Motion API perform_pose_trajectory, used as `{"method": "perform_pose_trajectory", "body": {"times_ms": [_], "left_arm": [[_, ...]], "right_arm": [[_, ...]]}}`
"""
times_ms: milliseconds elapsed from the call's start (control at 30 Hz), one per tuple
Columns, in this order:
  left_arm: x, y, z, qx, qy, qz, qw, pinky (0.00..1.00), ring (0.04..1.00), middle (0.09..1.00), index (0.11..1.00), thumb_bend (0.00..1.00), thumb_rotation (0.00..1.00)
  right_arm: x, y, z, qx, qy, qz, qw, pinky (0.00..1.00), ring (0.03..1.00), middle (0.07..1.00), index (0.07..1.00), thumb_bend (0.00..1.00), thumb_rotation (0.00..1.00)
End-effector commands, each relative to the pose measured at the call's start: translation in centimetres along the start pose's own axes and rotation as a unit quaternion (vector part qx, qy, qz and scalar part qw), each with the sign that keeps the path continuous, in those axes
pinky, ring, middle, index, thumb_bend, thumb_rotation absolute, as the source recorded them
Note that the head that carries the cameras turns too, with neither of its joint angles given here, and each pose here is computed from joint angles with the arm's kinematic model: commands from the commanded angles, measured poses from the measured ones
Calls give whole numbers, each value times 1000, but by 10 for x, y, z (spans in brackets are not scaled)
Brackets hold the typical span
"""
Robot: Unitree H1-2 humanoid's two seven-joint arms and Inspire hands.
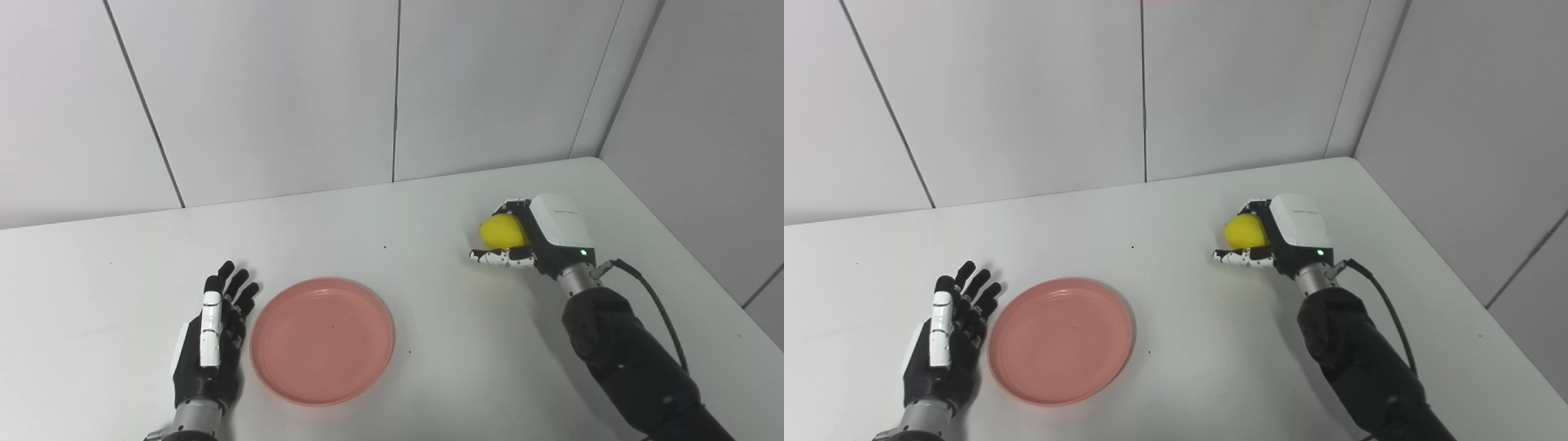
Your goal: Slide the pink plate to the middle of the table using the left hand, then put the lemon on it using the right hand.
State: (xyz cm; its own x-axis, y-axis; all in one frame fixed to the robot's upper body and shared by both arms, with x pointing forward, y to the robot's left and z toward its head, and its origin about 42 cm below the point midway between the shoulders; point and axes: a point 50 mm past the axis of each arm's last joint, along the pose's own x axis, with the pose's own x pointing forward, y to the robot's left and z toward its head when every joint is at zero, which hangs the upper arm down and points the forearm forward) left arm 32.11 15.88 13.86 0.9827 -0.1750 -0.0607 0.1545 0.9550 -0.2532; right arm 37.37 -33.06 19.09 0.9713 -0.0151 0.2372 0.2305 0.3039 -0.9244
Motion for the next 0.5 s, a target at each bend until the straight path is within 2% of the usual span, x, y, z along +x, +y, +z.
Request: {"method": "perform_pose_trajectory", "body": {"times_ms": [0,133,467], "left_arm": [[-5,-5,-18,-4,52,1,999,1000,913,945,931,599,932],[-4,-6,-18,-1,51,-2,999,1000,917,950,935,600,944],[-3,-9,-18,-3,52,-5,999,1000,919,951,942,604,962]], "right_arm": [[17,-25,19,-1,-44,-39,998,128,180,248,307,543,478],[19,-27,27,-1,-59,-41,997,126,177,245,303,545,491],[18,-32,50,14,-95,-43,994,148,199,268,324,533,435]]}}
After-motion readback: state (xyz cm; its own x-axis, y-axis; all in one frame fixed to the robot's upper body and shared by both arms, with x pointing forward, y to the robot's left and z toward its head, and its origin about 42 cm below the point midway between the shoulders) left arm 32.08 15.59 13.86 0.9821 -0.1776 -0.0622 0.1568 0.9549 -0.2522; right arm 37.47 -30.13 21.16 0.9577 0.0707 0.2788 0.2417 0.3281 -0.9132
